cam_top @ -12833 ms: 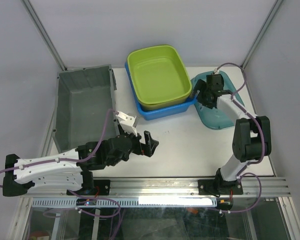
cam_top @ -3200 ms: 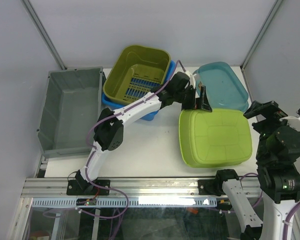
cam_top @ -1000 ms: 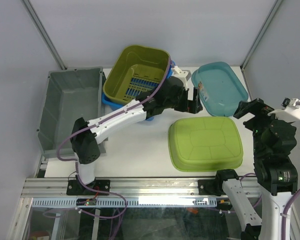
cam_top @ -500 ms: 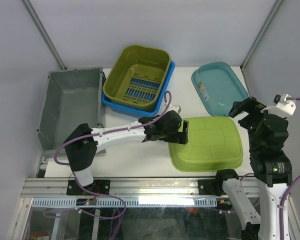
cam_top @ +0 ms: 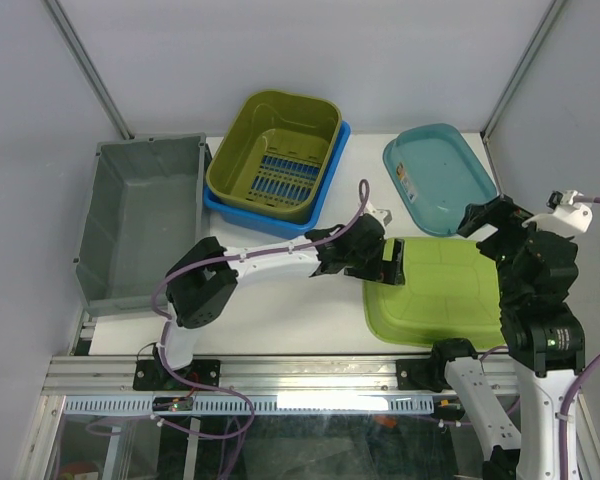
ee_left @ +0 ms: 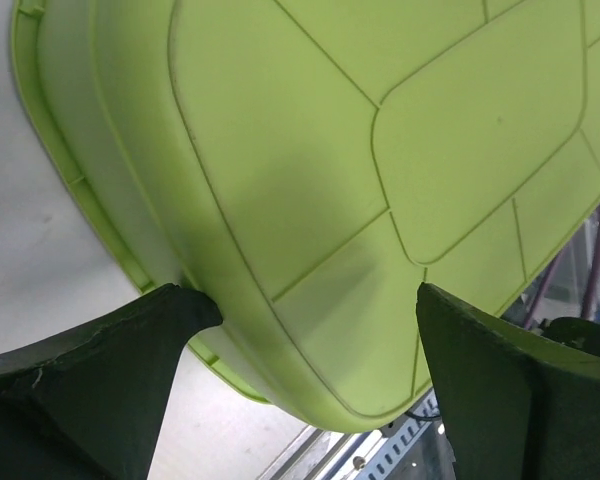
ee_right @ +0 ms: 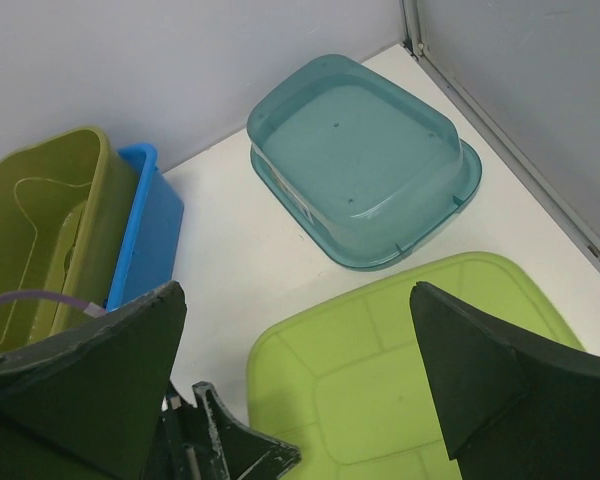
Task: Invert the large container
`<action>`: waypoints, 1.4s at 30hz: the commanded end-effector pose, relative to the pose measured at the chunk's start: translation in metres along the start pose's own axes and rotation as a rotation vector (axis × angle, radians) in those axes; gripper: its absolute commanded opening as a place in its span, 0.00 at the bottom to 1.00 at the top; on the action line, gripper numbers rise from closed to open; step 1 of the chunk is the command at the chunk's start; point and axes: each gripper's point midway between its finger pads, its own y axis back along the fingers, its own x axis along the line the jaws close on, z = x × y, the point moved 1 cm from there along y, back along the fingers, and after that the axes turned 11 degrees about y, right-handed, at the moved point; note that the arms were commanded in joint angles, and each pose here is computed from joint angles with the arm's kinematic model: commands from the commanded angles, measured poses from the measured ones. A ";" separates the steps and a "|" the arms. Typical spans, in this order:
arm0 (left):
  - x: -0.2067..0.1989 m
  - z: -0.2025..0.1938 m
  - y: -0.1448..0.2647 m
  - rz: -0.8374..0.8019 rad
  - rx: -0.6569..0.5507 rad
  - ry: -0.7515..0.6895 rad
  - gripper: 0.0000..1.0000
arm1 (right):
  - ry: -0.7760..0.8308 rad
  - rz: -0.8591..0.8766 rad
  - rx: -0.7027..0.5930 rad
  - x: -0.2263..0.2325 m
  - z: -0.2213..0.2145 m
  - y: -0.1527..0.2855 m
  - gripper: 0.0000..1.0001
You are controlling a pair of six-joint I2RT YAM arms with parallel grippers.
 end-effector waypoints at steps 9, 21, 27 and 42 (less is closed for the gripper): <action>-0.125 0.044 0.036 -0.398 -0.078 -0.161 0.99 | 0.006 -0.003 -0.056 -0.005 0.021 0.018 0.99; -0.034 0.122 0.222 -0.193 -0.391 -0.181 0.99 | 0.043 0.262 0.340 0.049 -0.114 -0.048 0.99; 0.024 0.151 0.257 -0.014 -0.496 -0.095 0.99 | -0.115 0.577 0.481 0.131 -0.150 -0.059 0.98; 0.051 0.197 0.214 0.124 -0.475 -0.194 0.99 | 0.086 0.232 0.764 0.130 -0.262 -0.063 0.99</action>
